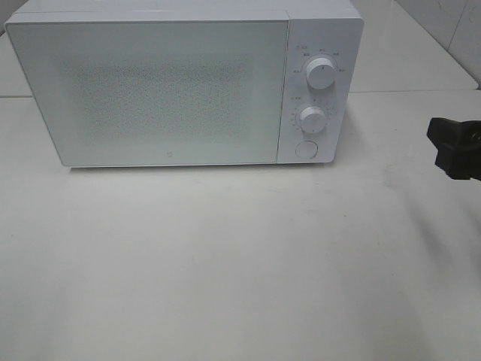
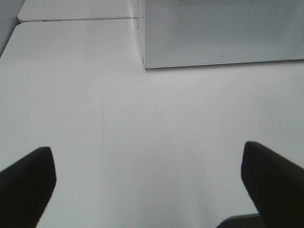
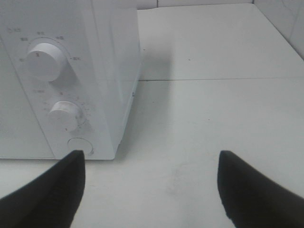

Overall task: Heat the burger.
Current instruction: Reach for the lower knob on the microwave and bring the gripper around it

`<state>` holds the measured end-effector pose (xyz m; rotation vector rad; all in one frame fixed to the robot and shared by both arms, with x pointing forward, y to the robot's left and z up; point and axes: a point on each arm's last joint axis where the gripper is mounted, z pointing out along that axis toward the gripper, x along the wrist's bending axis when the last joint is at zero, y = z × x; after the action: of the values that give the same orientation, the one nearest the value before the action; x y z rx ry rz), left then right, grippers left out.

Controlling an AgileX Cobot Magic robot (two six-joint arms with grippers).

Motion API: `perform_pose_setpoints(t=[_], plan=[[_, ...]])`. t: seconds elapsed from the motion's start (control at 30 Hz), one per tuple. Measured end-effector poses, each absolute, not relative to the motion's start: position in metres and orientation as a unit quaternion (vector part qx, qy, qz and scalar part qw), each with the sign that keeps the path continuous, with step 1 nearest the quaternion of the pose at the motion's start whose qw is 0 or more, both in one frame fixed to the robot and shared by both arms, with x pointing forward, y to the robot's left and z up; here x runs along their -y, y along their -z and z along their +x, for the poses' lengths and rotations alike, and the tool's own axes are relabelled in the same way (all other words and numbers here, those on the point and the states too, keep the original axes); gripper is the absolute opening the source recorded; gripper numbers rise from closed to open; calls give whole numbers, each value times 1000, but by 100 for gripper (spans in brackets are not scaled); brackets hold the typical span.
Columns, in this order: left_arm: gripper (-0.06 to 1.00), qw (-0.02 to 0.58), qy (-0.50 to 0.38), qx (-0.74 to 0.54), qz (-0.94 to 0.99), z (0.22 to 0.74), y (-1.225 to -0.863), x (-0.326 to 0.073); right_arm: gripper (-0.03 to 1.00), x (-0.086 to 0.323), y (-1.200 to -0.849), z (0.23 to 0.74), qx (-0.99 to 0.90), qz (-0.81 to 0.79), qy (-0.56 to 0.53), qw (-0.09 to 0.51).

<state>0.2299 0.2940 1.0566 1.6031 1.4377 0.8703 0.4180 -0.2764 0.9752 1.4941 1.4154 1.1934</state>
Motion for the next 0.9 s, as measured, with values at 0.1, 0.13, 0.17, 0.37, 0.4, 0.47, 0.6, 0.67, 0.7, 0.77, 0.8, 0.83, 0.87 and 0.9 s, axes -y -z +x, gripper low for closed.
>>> perform_pose_setpoints(t=[0.1, 0.13, 0.17, 0.37, 0.4, 0.47, 0.6, 0.67, 0.7, 0.77, 0.8, 0.83, 0.87, 0.9], plan=[[98, 398, -344, -568, 633, 230, -1057, -294, 75, 278, -969, 418, -539, 599, -462, 371], [98, 398, -344, -568, 633, 230, -1057, -294, 75, 274, -964, 417, -542, 601, -460, 366], [98, 398, -344, -568, 633, 230, -1057, -294, 75, 274, -964, 417, -542, 601, -460, 366], [98, 398, -344, -568, 633, 230, -1057, -294, 75, 252, -952, 416, -573, 578, -458, 356], [98, 398, -344, -568, 633, 230, -1057, -294, 75, 244, -948, 416, -583, 569, -456, 358], [98, 398, -344, -568, 633, 230, -1057, -294, 75, 240, -946, 415, -588, 564, -454, 360], [98, 398, -344, -568, 633, 230, -1057, -294, 75, 218, -937, 412, -603, 540, -455, 372], [98, 398, -344, -568, 633, 230, -1057, -294, 75, 209, -933, 410, -606, 536, -454, 373], [98, 398, -344, -568, 633, 230, -1057, -294, 75, 209, -933, 410, -606, 536, -454, 373], [98, 398, -344, -568, 633, 230, -1057, -294, 75, 196, -929, 411, -614, 534, -448, 370], [98, 398, -344, -568, 633, 230, -1057, -294, 75, 196, -929, 411, -614, 534, -448, 370], [98, 398, -344, -568, 633, 230, -1057, -294, 75, 191, -928, 412, -617, 532, -446, 370], [98, 398, -344, -568, 633, 230, -1057, -294, 75, 182, -927, 415, -618, 530, -447, 370], [98, 398, -344, -568, 633, 230, -1057, -294, 75, 182, -927, 415, -618, 530, -447, 370]])
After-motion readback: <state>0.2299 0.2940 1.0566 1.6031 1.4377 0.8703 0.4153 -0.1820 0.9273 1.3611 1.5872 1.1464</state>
